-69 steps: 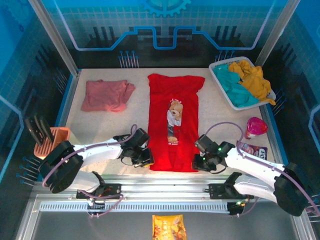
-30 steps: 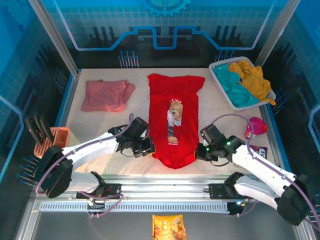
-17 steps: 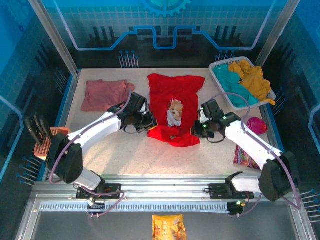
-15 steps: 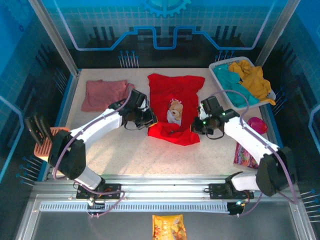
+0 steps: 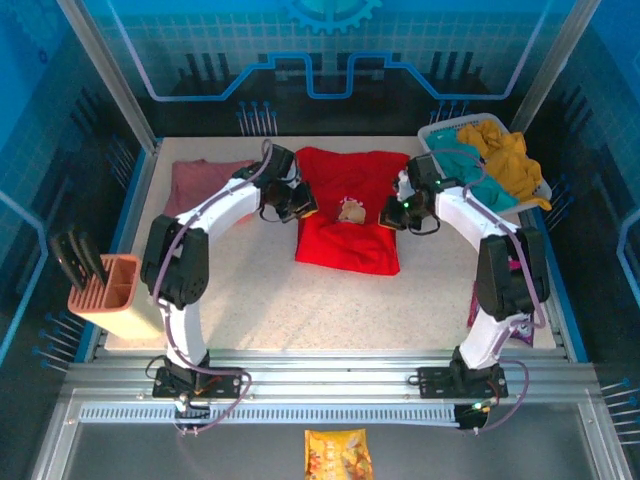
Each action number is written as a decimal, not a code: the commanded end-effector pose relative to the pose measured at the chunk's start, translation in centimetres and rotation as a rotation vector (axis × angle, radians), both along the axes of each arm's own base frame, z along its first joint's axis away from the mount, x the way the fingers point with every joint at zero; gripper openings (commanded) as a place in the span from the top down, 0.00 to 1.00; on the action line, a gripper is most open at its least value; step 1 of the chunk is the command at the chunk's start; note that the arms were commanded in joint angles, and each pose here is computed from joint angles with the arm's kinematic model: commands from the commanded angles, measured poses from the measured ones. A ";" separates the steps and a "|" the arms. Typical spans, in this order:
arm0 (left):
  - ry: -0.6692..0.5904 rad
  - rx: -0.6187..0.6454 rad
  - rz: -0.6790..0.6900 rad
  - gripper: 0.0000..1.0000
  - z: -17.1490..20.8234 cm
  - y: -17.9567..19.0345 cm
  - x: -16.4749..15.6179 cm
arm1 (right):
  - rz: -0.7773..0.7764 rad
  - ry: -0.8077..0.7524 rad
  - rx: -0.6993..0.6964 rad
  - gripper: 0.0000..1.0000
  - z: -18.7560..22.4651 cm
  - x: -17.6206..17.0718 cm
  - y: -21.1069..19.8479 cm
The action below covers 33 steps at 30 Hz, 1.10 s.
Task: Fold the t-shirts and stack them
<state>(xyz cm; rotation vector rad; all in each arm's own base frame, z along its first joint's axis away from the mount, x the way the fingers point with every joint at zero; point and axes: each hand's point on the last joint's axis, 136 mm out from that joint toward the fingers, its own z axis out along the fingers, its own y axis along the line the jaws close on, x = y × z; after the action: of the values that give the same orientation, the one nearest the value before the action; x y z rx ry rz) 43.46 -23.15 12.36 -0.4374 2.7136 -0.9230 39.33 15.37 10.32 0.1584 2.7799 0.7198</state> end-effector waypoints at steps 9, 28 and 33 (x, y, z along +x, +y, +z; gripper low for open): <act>0.035 -0.033 0.038 1.00 -2.2 1.7 4.7 | -0.010 -0.003 0.027 1.00 -1.3 5.4 -1.1; 0.014 -0.024 0.089 1.00 -4.5 3.0 7.6 | -0.065 0.017 0.041 1.00 -3.5 9.4 -2.7; 0.016 -0.038 0.089 0.86 -5.3 3.2 8.4 | -0.071 0.033 0.019 1.00 -4.3 10.0 -3.2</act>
<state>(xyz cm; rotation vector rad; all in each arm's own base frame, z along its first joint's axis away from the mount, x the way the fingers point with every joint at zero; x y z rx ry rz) 50.76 -20.02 6.91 -0.5906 2.6929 -0.9165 48.92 13.15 6.48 0.2535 2.7668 0.7436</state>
